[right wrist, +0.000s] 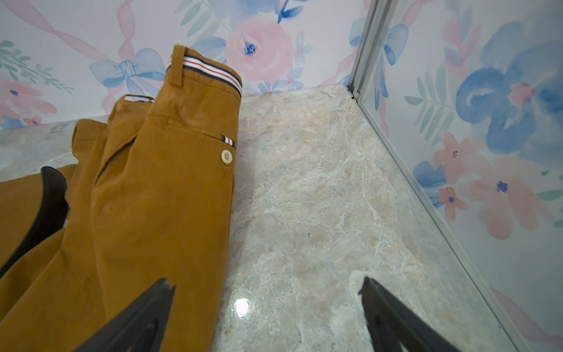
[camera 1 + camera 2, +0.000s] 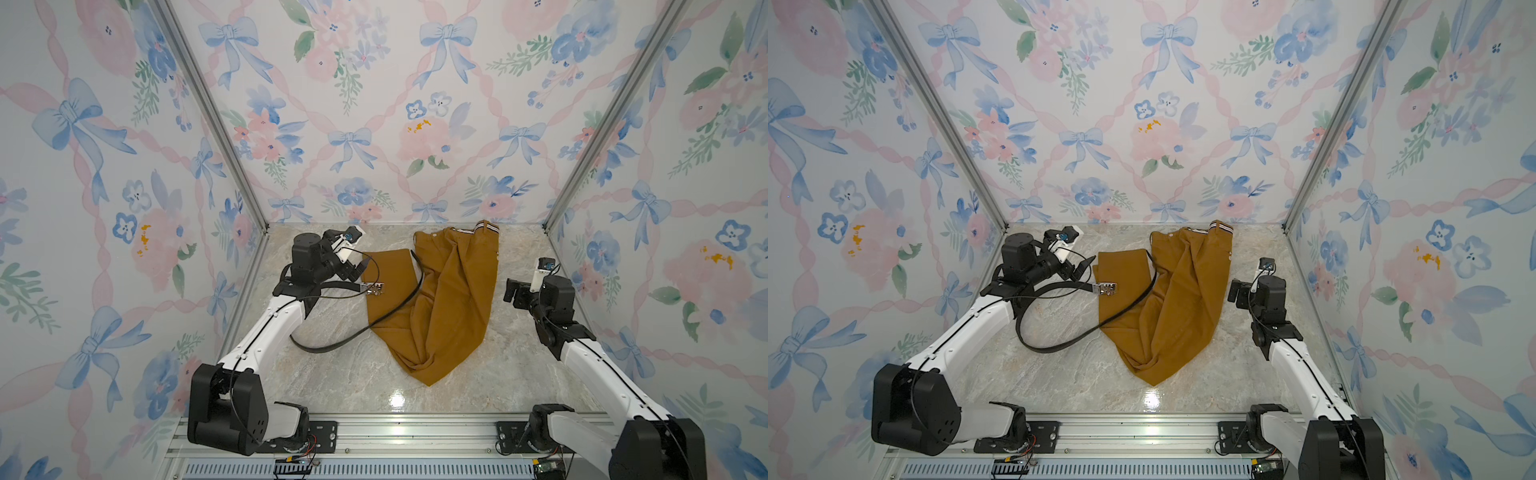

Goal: Remove the belt from the trousers
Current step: Reset both arms

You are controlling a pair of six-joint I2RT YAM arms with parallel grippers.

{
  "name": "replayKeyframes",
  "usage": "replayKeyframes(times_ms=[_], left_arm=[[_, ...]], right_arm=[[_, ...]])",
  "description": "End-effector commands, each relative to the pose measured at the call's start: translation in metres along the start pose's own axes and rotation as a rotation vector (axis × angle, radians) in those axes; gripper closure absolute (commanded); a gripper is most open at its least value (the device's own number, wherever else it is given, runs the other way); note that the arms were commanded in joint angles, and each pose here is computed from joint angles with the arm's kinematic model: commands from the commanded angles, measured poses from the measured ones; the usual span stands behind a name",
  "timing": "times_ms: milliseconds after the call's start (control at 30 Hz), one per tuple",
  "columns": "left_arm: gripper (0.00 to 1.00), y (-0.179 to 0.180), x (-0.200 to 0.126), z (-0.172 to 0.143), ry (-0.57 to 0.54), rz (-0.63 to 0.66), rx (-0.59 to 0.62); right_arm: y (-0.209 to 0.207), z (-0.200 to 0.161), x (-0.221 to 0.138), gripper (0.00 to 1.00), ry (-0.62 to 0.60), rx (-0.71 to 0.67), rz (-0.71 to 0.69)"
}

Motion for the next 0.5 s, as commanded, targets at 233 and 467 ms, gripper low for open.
replayKeyframes(times_ms=[233,467], left_arm=[[0.02,0.042,-0.037,-0.105,0.134,0.650,-0.343],[0.02,0.031,-0.058,-0.160,-0.042,0.733,-0.401]], right_arm=[[-0.024,-0.035,0.031,0.01,-0.230,0.128,-0.114],[-0.006,-0.045,0.044,0.01,-0.237,0.052,-0.079]])
Point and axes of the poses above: each gripper's point midway between its finger pads, its own x axis out along the fingers, its own y axis along the line the jaws close on, z = x × y, the point moved 6 cm from there along -x, back along the fingers, and after that the axes turned 11 degrees about -x, right-handed, at the moved point
